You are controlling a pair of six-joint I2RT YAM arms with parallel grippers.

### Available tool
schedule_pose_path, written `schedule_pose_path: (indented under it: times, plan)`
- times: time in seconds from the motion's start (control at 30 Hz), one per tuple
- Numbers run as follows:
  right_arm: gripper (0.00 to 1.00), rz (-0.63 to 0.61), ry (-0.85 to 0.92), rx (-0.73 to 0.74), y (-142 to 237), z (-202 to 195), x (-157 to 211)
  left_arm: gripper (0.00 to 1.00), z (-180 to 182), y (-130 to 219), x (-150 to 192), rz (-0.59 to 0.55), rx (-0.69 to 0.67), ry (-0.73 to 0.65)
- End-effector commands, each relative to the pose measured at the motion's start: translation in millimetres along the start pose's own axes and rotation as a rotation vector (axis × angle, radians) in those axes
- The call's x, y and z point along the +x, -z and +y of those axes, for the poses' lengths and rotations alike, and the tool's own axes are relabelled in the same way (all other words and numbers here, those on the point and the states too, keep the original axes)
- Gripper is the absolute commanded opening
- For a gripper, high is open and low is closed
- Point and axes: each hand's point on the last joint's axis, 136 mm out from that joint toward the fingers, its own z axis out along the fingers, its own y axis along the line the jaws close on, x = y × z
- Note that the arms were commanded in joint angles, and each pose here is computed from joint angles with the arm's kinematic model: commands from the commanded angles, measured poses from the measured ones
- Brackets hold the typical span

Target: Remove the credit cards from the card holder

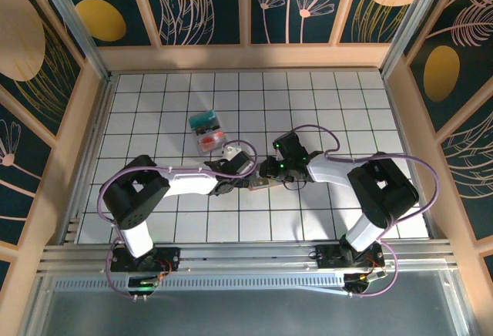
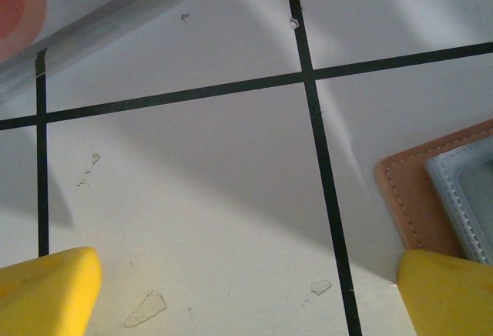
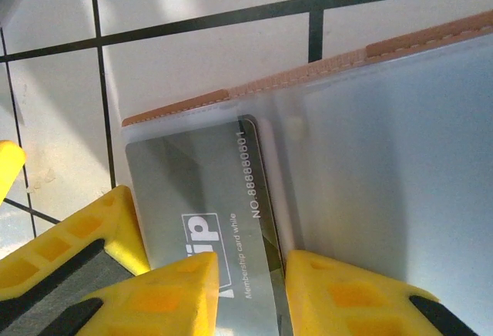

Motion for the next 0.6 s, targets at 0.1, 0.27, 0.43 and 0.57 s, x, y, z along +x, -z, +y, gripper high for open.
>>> schedule_pose_path:
  times: [0.1, 0.27, 0.43, 0.57]
  plan:
    - [0.28, 0.041, -0.035, -0.048, -6, -1, 10, 0.99, 11, -9, 6, 0.031, -0.073, -0.047]
    - [0.27, 0.035, -0.050, -0.139, 2, 10, 9, 0.97, 18, -9, 8, 0.040, -0.113, -0.074]
    - [0.26, 0.020, -0.050, -0.186, 11, 18, 6, 0.97, 24, -8, 8, 0.041, -0.145, -0.093]
    - [0.26, 0.013, -0.051, -0.197, 14, 20, 6, 0.97, 28, -7, 6, 0.036, -0.172, -0.109]
